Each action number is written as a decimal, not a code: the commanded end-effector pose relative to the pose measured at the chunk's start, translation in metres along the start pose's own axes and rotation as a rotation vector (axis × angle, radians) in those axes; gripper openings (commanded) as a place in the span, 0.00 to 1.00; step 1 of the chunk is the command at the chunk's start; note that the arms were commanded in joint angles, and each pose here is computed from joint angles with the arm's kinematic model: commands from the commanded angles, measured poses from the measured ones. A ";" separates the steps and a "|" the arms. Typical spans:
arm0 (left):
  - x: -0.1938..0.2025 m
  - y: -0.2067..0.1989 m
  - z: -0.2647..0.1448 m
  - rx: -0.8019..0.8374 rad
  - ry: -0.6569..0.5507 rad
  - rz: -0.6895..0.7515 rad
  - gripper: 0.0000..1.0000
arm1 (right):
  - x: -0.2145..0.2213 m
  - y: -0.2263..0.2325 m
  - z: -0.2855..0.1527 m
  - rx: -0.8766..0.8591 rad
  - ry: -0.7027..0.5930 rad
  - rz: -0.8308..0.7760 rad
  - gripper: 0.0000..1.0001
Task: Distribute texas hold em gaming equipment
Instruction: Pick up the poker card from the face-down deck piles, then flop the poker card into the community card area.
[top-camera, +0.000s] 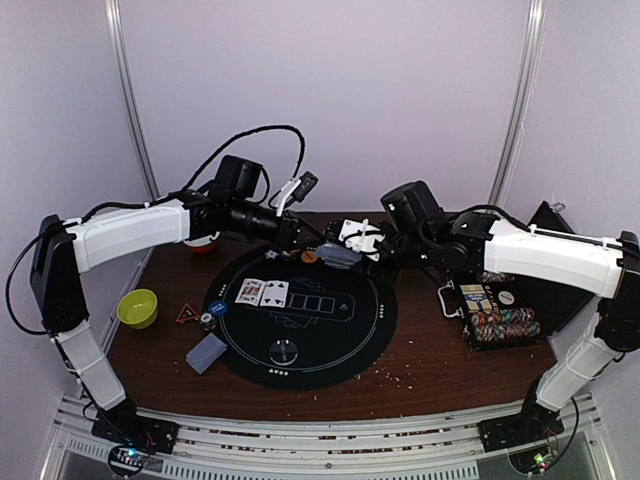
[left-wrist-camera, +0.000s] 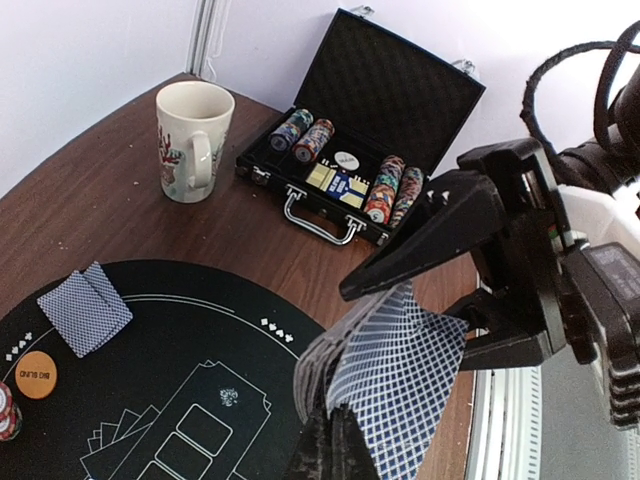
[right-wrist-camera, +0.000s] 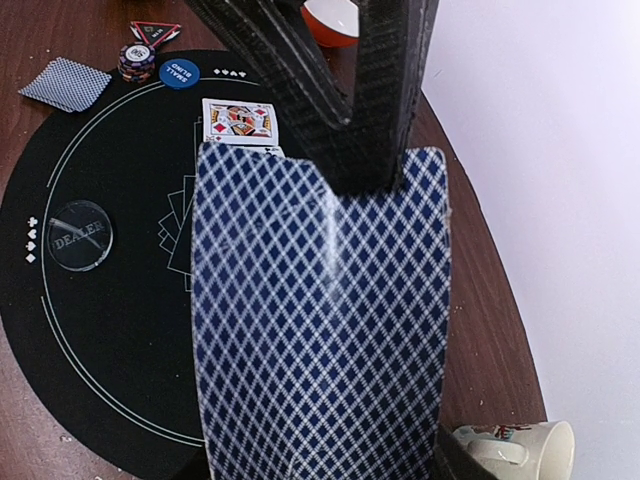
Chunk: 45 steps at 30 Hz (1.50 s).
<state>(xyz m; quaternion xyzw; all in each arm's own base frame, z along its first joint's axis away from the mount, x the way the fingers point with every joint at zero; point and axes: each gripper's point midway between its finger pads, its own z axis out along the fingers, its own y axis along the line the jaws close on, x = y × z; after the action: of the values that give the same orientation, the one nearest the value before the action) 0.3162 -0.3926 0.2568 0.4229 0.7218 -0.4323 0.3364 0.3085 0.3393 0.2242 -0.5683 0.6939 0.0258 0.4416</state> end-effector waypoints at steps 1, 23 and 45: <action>-0.012 -0.007 -0.009 0.018 -0.033 0.044 0.00 | -0.009 -0.008 -0.007 0.031 -0.025 0.004 0.47; -0.037 0.022 -0.103 -0.159 -0.176 0.104 0.00 | 0.010 -0.017 -0.004 0.052 0.015 0.033 0.47; 0.040 0.119 -0.026 -0.889 0.215 0.703 0.00 | 0.033 -0.052 -0.034 0.147 0.038 0.127 0.48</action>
<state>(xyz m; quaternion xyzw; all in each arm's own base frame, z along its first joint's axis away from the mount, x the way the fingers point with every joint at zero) 0.3788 -0.3167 0.1791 0.4967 0.7279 0.0028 0.4726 0.3315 0.2952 0.2360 -0.5206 0.7251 -0.0052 0.4508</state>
